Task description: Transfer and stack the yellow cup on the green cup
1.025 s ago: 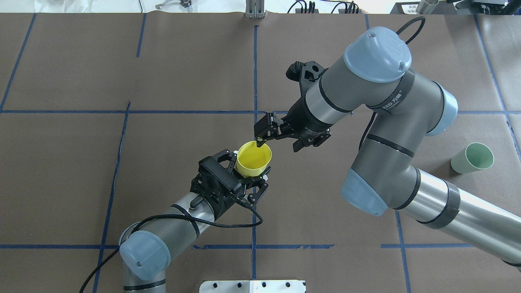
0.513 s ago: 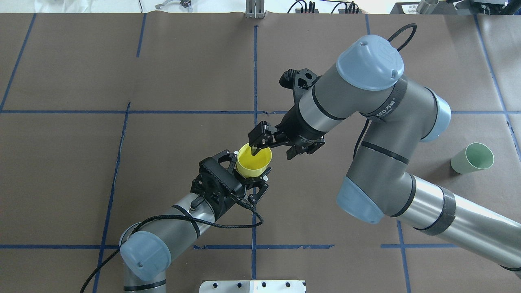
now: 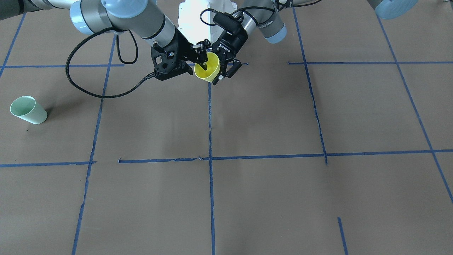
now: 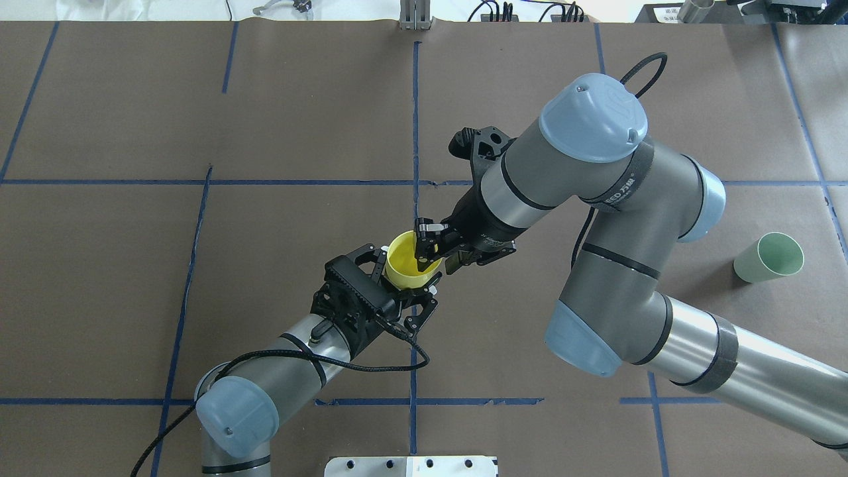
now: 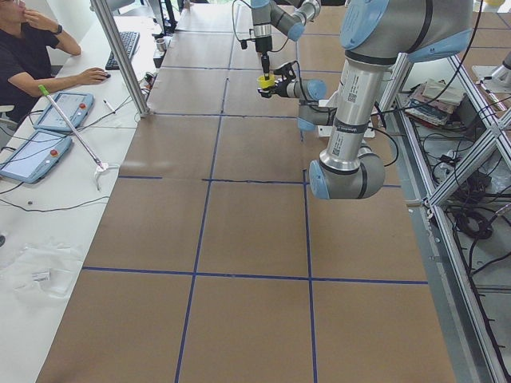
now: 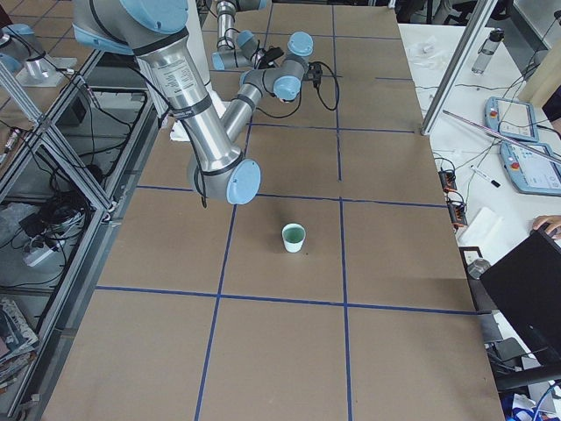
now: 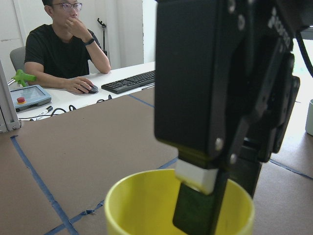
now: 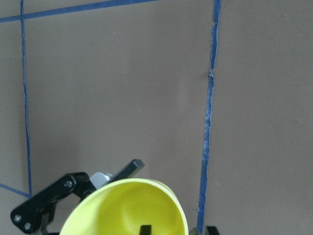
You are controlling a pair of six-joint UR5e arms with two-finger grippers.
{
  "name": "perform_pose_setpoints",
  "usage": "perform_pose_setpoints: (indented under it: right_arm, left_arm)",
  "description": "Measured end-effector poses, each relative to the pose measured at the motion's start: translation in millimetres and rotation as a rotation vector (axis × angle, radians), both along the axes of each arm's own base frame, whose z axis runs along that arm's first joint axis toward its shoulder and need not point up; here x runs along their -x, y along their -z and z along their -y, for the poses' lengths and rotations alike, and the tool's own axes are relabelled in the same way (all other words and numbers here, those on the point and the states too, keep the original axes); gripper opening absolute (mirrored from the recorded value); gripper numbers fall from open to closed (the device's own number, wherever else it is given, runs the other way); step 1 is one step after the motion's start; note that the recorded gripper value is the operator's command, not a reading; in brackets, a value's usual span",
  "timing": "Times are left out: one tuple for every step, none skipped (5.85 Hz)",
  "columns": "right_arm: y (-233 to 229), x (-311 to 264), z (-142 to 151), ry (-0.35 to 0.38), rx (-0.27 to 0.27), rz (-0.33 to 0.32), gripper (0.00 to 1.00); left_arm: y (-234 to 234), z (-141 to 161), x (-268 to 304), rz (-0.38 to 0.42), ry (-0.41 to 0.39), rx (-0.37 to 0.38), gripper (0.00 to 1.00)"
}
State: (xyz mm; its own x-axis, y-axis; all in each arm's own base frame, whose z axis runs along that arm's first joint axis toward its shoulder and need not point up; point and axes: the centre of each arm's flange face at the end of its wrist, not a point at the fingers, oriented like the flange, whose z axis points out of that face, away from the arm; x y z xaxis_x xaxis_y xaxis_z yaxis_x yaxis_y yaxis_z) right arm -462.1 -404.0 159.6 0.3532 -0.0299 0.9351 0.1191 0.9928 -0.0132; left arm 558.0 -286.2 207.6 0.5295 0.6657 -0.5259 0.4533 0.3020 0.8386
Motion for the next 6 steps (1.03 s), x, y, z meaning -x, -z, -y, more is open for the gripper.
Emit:
perform_pose_setpoints:
  right_arm:
    - [-0.2, -0.2, -0.6, 0.001, 0.000, 0.001, 0.01]
    - [-1.1, -0.6, -0.5, 0.002, 0.001, 0.001, 0.00]
    - [-1.7, -0.9, -0.3, 0.002, 0.002, 0.000, 0.00]
    - [-2.6, -1.1, -0.1, 0.001, 0.004, -0.002, 0.00]
    - [-3.2, -1.6, 0.2, 0.000, 0.005, -0.003, 0.00]
    - [-3.6, -3.1, 1.5, -0.004, 0.008, -0.004, 0.00]
  left_arm:
    - [0.4, -0.1, -0.1, -0.001, 0.000, 0.000, 0.59]
    - [1.7, -0.2, -0.1, -0.003, 0.000, 0.000, 0.79]
    - [3.8, 0.1, 0.0, -0.007, 0.000, -0.001, 0.93]
    - [7.4, 0.1, 0.3, -0.014, 0.000, -0.002, 0.99]
    - [9.5, -0.2, 0.7, -0.020, -0.001, -0.002, 0.99]
    - [10.1, -0.3, 1.2, -0.023, -0.002, -0.002, 0.99]
